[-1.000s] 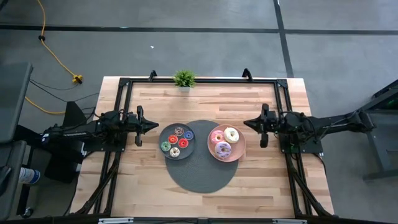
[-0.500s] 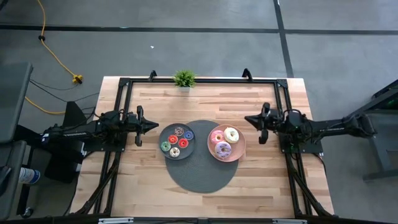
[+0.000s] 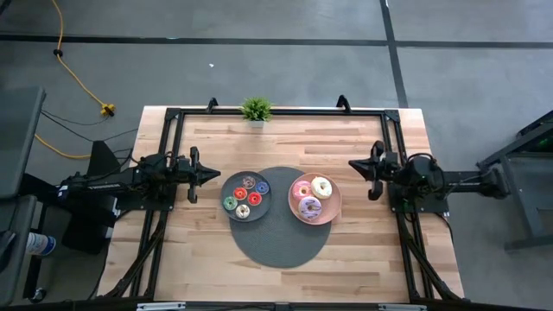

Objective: Pick & Place donuts
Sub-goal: Return to Home Position

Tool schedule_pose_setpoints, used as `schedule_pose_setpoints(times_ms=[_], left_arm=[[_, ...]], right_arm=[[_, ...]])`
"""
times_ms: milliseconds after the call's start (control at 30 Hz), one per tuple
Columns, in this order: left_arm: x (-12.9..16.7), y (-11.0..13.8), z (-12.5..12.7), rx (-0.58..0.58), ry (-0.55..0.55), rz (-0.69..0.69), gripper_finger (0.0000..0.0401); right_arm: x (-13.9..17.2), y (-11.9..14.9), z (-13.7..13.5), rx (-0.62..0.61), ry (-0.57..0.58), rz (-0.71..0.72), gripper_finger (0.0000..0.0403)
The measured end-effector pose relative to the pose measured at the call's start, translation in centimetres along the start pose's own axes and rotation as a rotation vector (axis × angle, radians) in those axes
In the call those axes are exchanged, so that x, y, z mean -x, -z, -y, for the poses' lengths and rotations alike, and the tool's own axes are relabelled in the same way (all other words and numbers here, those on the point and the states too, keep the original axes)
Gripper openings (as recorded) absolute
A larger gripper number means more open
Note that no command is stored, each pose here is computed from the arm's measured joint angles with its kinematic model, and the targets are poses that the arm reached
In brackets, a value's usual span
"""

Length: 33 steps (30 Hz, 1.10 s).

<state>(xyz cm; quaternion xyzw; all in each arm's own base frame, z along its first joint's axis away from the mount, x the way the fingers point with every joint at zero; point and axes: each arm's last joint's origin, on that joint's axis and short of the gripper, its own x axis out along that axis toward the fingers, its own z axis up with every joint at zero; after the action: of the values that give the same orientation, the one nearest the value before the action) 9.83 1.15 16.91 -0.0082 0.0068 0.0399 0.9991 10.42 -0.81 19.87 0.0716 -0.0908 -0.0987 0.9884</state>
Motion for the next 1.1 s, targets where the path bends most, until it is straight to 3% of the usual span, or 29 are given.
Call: schedule_pose_setpoints(times_ms=[167,667,1100], left_arm=[[0.0,0.0,0.0,0.000,0.000,0.000,0.0002],[0.0,0.0,0.0,0.000,0.000,0.000,0.0002],[0.0,0.0,0.0,0.000,-0.002,0.000,0.0002]], right_arm=[[0.9,0.1,0.1,0.001,-0.019,-0.013,0.0000],[1.6,0.6,-1.0,0.004,-0.236,-0.079,0.0000],[1.8,2.0,-1.0,0.087,-0.217,-0.211,0.0000]])
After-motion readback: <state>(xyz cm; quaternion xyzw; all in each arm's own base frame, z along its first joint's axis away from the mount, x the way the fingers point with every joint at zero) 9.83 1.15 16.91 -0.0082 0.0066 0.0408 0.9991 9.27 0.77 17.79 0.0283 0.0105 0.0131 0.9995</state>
